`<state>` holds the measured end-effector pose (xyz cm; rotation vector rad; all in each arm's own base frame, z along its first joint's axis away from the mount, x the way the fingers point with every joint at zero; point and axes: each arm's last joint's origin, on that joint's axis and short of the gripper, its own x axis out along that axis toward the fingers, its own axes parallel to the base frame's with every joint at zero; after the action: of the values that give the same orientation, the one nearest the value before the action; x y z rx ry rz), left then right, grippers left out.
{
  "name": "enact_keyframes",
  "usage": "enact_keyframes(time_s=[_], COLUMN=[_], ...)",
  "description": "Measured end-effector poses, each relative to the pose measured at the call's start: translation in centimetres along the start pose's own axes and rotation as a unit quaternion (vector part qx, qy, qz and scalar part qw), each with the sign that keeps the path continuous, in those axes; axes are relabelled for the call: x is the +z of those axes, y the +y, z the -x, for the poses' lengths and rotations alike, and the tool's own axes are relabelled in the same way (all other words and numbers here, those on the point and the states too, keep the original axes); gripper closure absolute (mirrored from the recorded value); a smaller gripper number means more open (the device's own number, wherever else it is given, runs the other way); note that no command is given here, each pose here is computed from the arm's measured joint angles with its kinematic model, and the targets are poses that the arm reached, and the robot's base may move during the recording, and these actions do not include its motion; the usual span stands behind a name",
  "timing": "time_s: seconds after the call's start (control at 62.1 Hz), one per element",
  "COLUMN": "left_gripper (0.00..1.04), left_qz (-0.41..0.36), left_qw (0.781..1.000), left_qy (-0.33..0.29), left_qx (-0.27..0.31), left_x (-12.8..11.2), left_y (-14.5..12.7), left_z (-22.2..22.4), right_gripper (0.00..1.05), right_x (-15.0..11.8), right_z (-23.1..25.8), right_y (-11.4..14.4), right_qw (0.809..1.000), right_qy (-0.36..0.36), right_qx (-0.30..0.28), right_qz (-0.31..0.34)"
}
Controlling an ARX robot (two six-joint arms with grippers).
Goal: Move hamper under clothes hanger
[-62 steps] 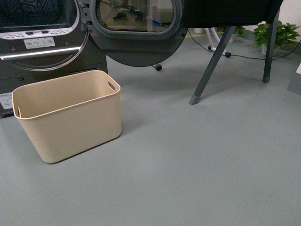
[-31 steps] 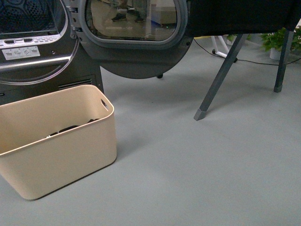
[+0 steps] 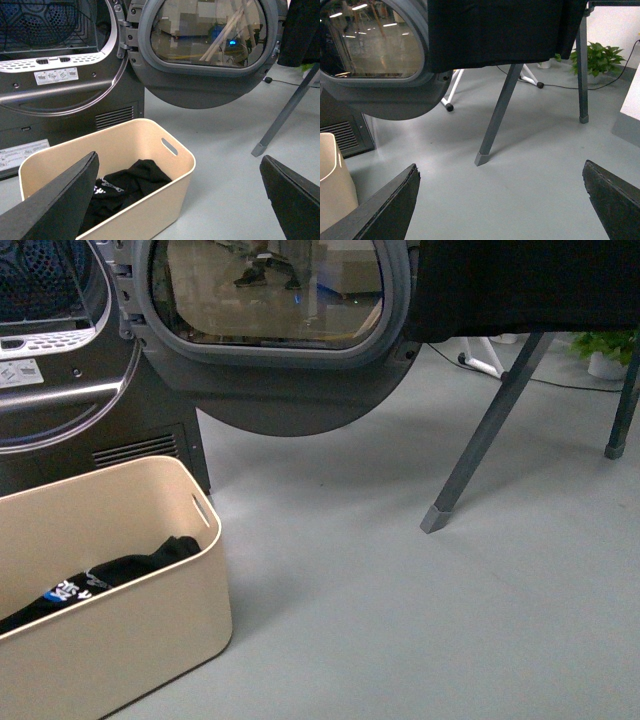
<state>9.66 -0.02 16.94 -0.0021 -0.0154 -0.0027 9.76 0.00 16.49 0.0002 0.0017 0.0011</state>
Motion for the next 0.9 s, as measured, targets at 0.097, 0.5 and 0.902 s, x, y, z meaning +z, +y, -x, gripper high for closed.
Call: enact_keyframes(time_s=[0.097,0.5,0.902], left_gripper=[0.07,0.07,0.07], left_qz=[0.000,0.000,0.000], left_qw=[1.000,1.000,1.000], left_qy=[0.000,0.001,0.000], left_qx=[0.001,-0.001,0.003], left_x=[-0.01,-0.02,-0.01], left_y=[0.01,-0.01,0.02], left_z=[0.00,0.00,0.00], right_gripper=[0.08,0.08,0.08], right_x=[0.02,0.01,0.01], right_z=[0.00,0.00,0.00], right_y=[0.00,-0.03,0.01], right_qw=[1.000,1.000,1.000], right_qy=[-0.001,0.000,0.000], right_qx=[0.001,-0.003,0.001], right_qz=[0.000,0.000,0.000])
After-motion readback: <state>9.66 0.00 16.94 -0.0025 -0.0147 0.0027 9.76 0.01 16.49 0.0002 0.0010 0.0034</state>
